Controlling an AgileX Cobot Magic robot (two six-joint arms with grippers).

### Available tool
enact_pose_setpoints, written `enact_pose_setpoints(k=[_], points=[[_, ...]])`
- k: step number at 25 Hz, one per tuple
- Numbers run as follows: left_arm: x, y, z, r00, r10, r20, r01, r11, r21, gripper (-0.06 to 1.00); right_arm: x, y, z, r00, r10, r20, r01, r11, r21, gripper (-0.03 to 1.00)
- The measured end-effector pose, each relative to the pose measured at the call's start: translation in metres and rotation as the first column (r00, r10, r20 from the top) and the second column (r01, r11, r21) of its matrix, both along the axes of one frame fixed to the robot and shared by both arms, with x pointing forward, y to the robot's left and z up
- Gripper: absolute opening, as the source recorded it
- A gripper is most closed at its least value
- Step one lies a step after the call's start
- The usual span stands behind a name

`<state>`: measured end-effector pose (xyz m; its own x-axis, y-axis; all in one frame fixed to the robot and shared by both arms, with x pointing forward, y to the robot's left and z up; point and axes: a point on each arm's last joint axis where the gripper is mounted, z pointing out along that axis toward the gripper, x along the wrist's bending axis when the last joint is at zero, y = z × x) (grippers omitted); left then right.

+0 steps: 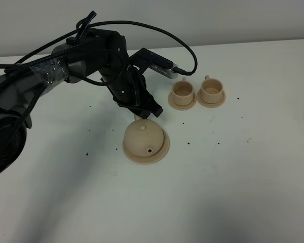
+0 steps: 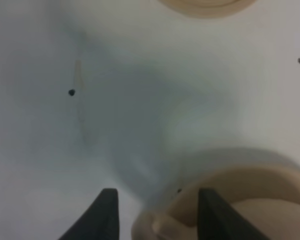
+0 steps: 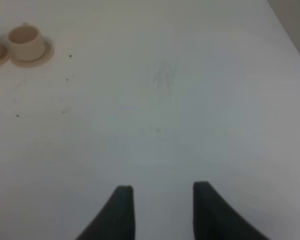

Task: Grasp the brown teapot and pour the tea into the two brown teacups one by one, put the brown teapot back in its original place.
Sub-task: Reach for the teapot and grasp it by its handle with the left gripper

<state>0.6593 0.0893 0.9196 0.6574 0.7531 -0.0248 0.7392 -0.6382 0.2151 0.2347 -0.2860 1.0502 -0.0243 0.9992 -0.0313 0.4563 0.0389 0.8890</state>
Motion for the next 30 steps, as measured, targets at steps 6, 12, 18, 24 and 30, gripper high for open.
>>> enact_pose_setpoints(k=[6, 12, 18, 24, 30], points=[[-0.001, 0.002, 0.0, 0.999, 0.033, -0.019, -0.033, 0.999, 0.015, 0.41, 0.0, 0.0, 0.0, 1.0, 0.0, 0.0, 0.0, 1.0, 0.0, 0.31], [-0.002, 0.005, 0.0, 0.995, 0.09, -0.047, -0.088, 0.996, 0.034, 0.41, 0.0, 0.0, 0.0, 1.0, 0.0, 0.0, 0.0, 1.0, -0.001, 0.31], [-0.005, 0.01, 0.001, 0.983, 0.155, -0.096, -0.149, 0.987, 0.066, 0.41, 0.0, 0.0, 0.0, 1.0, 0.001, 0.0, -0.001, 1.0, 0.0, 0.31], [-0.009, 0.014, 0.0, 0.969, 0.203, -0.141, -0.189, 0.976, 0.109, 0.41, 0.0, 0.0, 0.0, 1.0, 0.0, 0.0, 0.0, 1.0, 0.001, 0.31], [-0.015, 0.017, 0.0, 0.947, 0.251, -0.199, -0.222, 0.962, 0.16, 0.41, 0.0, 0.0, 0.0, 1.0, 0.0, 0.0, 0.0, 1.0, 0.001, 0.31]])
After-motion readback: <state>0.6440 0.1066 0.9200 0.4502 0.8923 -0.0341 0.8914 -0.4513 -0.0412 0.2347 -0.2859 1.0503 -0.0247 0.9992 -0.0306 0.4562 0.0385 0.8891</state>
